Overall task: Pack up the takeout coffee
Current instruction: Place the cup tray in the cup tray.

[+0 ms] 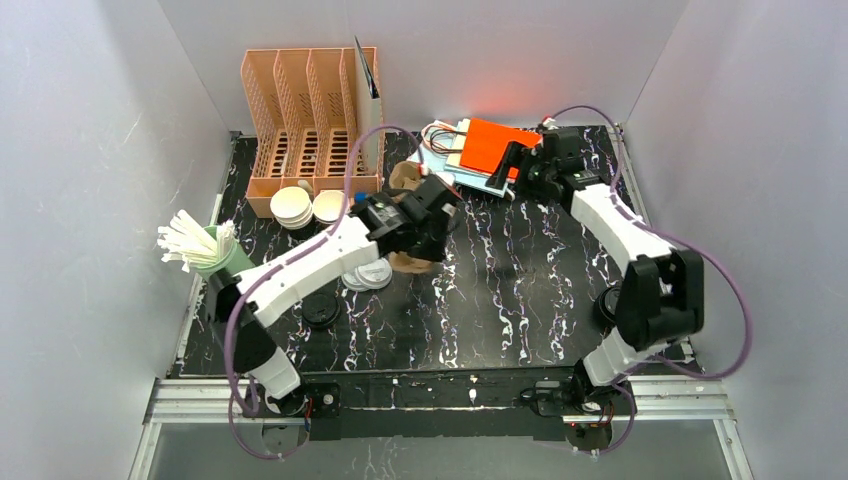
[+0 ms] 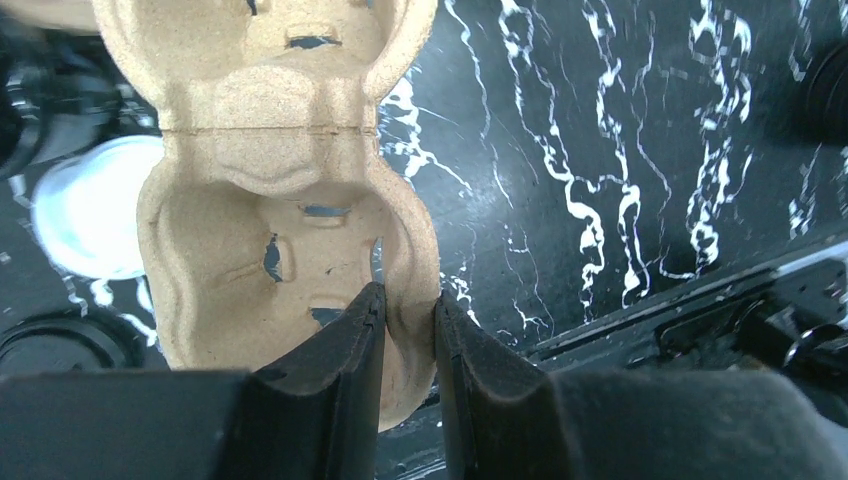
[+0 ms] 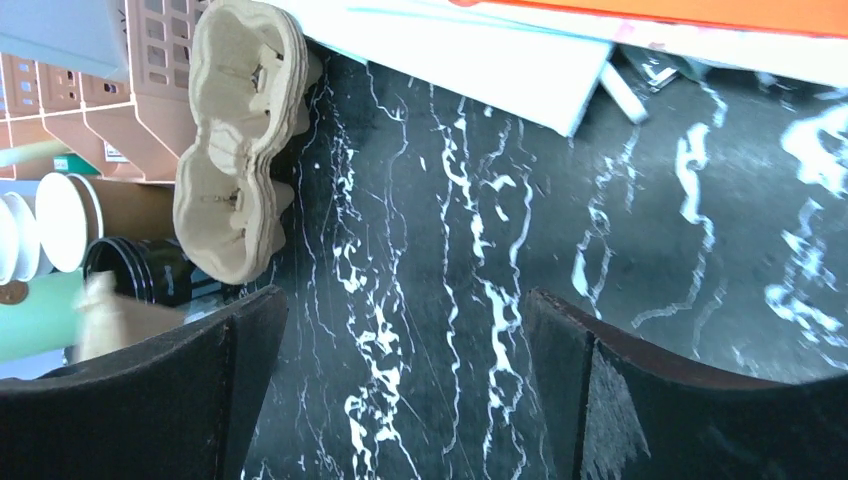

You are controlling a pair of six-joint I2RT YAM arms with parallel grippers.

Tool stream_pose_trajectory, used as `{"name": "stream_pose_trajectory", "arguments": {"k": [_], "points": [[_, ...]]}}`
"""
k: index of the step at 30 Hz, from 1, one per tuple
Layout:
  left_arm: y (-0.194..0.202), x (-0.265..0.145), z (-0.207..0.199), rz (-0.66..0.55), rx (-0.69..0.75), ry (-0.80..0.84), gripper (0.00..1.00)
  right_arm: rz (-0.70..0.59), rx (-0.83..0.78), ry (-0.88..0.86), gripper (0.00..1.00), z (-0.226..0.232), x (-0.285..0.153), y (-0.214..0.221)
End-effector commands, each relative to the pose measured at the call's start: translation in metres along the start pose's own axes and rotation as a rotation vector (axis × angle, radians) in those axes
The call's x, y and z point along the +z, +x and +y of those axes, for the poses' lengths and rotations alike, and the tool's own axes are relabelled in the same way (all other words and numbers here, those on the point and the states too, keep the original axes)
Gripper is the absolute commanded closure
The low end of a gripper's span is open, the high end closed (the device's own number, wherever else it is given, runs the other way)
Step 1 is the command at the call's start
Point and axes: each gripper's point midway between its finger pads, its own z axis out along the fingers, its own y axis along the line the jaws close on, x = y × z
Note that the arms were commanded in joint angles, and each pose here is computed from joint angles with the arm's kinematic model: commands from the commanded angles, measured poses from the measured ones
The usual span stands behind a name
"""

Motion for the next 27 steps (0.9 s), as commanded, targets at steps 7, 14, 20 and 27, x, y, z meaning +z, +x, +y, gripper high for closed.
{"name": "stream_pose_trajectory", "arguments": {"k": [7,14,20,27], "points": [[0.034,0.077,-0.055,0.025,0.172,0.025,0.89,-0.120,0.077,0.345,0.06,-0.065,-0.082,0.007],[0.024,0.115,-0.060,-0.008,0.240,-0.032,0.89,-0.136,0.095,0.387,0.07,-0.071,-0.111,0.015],[-0.001,0.139,-0.050,-0.032,0.259,-0.190,0.89,-0.146,0.097,0.368,0.07,-0.064,-0.125,0.013],[0.004,0.152,-0.062,0.008,0.281,-0.140,0.88,-0.164,0.059,0.329,0.07,-0.055,-0.131,0.007]]}}
